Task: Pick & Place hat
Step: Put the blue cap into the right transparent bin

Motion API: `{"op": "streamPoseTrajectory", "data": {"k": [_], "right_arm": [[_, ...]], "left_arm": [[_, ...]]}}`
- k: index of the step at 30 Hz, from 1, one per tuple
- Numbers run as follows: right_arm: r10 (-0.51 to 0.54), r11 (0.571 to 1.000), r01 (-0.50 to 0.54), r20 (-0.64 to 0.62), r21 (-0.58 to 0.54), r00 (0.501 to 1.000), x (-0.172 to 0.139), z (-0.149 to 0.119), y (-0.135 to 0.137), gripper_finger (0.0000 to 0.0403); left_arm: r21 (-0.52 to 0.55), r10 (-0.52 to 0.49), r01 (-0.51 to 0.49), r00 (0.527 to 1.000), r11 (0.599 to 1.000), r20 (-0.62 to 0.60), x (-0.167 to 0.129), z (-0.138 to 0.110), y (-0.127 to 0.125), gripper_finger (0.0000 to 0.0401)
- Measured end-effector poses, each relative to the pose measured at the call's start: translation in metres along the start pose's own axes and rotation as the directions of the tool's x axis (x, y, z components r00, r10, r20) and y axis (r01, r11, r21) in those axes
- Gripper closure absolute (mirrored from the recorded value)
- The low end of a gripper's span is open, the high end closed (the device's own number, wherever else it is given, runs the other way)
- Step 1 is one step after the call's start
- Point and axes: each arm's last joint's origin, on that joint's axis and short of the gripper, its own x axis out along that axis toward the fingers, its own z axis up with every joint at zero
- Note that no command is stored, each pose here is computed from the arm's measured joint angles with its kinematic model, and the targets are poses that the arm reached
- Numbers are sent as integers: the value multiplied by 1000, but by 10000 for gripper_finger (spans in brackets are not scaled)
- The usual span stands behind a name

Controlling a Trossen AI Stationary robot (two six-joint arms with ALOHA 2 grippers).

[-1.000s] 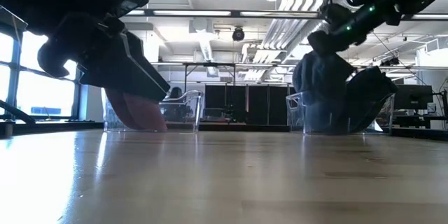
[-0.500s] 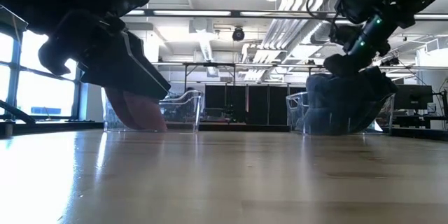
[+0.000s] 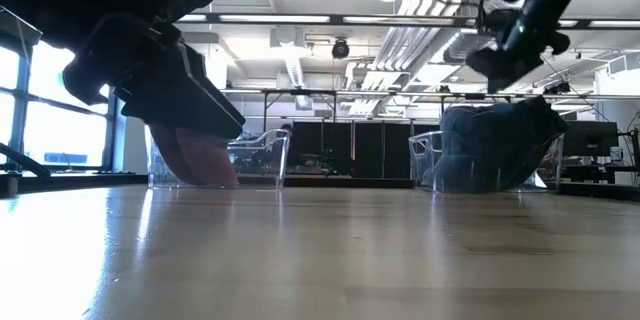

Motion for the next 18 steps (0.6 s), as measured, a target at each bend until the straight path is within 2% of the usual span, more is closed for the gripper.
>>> {"op": "streamPoseTrajectory", "data": {"k": [2,4,6,8,11,13,15,18], "right_arm": [[70,994,-70,-1,80,998,-9,11,-2,266],[203,972,-204,22,121,979,-12,21,2,276],[357,926,-362,64,107,932,-9,30,12,290],[425,897,-434,104,87,899,2,38,24,310],[412,901,-426,142,81,900,28,49,40,347],[389,912,-400,111,94,914,50,53,48,379],[340,933,-344,51,107,939,70,58,51,396],[193,978,-181,-117,101,974,93,56,48,390]], "left_arm": [[0,1,-1,1000,1000,1,0,0,0,126],[-1,2,-2,1000,1000,1,0,0,0,126],[-2,8,-8,1000,1000,4,0,0,0,126],[-18,25,-25,1000,1000,13,0,1,1,126],[-28,26,-25,999,999,21,0,2,0,126],[-28,27,-26,999,999,21,0,2,1,126],[-22,27,-27,999,999,18,0,2,1,126],[-4,27,-27,999,1000,20,0,2,1,126]]}}
